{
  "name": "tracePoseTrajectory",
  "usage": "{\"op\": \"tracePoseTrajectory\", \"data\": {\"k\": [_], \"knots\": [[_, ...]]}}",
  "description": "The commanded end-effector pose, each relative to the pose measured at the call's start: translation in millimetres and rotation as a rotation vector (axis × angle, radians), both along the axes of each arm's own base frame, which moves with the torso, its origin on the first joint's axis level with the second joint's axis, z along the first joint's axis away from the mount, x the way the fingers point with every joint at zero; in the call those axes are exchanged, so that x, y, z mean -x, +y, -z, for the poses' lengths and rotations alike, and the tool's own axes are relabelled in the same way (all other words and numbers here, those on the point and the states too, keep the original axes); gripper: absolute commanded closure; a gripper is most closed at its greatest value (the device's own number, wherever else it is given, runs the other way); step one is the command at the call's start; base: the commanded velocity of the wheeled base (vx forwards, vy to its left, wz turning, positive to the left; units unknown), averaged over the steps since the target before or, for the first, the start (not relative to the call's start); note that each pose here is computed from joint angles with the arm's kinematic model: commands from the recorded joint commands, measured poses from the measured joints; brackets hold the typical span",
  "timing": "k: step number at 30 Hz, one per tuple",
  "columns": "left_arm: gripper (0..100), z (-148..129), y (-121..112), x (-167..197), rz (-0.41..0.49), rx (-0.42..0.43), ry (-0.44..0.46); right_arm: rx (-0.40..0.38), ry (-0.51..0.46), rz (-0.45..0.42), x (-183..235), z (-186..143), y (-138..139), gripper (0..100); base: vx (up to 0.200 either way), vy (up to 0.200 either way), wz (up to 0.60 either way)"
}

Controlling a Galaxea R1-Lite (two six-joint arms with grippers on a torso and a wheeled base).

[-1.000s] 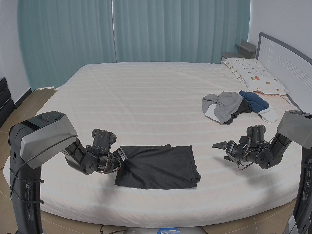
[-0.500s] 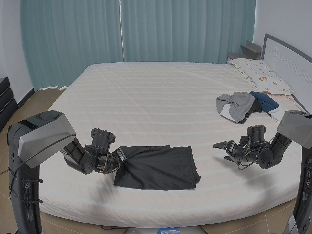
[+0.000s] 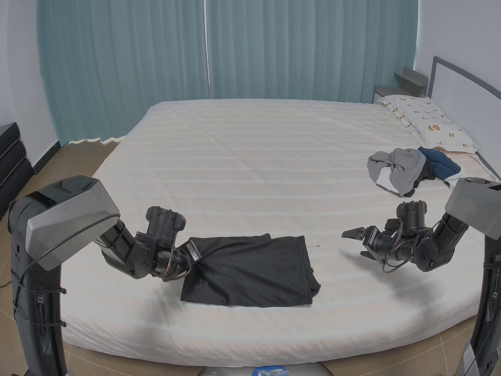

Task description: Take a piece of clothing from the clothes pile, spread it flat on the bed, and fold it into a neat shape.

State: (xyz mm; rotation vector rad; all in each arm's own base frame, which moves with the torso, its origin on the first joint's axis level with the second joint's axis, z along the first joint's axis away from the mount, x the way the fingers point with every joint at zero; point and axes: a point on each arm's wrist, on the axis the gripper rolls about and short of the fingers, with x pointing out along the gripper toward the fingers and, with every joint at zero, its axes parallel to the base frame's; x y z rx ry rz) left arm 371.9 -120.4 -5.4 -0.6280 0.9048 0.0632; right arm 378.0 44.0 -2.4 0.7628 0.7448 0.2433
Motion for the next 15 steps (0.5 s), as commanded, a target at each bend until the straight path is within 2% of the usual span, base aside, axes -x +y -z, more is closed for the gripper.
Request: {"op": "tracePoseTrajectory", "data": {"k": [1,14,15], "knots": [[100,0.5,-1.0,0.7,0.002,-0.001,0.003,0.000,0.000,0.001,-0.1,0.2,-0.4,0,0.000,0.000,0.00],[100,2.4,-5.8,6.9,0.018,-0.014,0.047,0.000,0.000,0.001,-0.1,0.2,-0.4,0,0.000,0.000,0.00],[0,3.6,-6.4,8.7,0.020,-0.019,0.055,0.001,-0.001,0.000,-0.1,0.2,-0.4,0,0.000,0.000,0.00]]}}
